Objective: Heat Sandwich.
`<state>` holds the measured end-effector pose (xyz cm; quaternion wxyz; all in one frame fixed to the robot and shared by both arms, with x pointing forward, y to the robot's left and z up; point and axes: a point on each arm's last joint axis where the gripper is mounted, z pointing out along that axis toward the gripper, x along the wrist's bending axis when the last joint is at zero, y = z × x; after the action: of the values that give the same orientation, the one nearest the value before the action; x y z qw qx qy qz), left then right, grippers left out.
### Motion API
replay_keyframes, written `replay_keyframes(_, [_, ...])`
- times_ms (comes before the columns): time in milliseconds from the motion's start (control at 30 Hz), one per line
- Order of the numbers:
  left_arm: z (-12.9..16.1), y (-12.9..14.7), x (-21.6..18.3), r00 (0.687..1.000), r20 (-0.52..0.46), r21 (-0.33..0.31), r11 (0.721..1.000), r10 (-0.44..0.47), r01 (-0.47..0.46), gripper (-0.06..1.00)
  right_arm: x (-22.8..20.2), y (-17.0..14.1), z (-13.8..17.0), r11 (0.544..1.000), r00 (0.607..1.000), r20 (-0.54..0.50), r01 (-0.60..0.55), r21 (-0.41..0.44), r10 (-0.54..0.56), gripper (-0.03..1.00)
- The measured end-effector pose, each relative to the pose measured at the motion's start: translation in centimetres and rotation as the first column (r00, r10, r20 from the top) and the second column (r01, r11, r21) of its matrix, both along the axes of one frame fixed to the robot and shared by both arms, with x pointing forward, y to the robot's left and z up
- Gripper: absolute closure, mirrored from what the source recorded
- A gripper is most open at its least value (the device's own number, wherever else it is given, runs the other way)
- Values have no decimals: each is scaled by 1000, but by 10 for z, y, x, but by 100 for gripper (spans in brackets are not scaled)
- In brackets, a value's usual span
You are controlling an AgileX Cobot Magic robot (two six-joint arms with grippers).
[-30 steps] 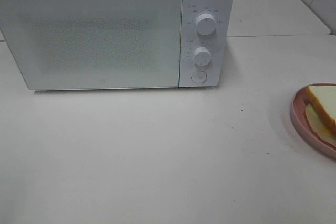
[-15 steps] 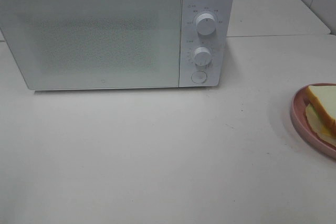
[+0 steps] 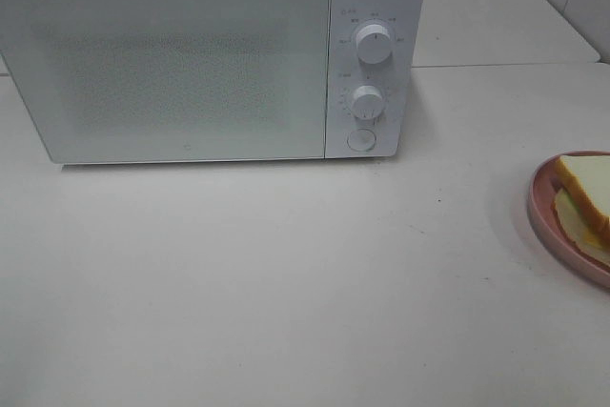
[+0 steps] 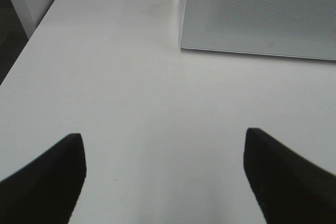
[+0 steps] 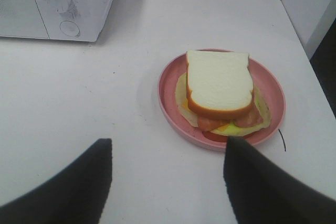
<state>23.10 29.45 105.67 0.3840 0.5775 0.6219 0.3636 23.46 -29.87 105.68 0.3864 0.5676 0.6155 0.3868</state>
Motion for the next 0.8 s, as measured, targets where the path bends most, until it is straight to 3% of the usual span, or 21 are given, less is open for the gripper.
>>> replay_keyframes(800, [0,0,0,1000,0,0,1000,0,0,17,0,0,0,1000,1000,0,0,0,0,36])
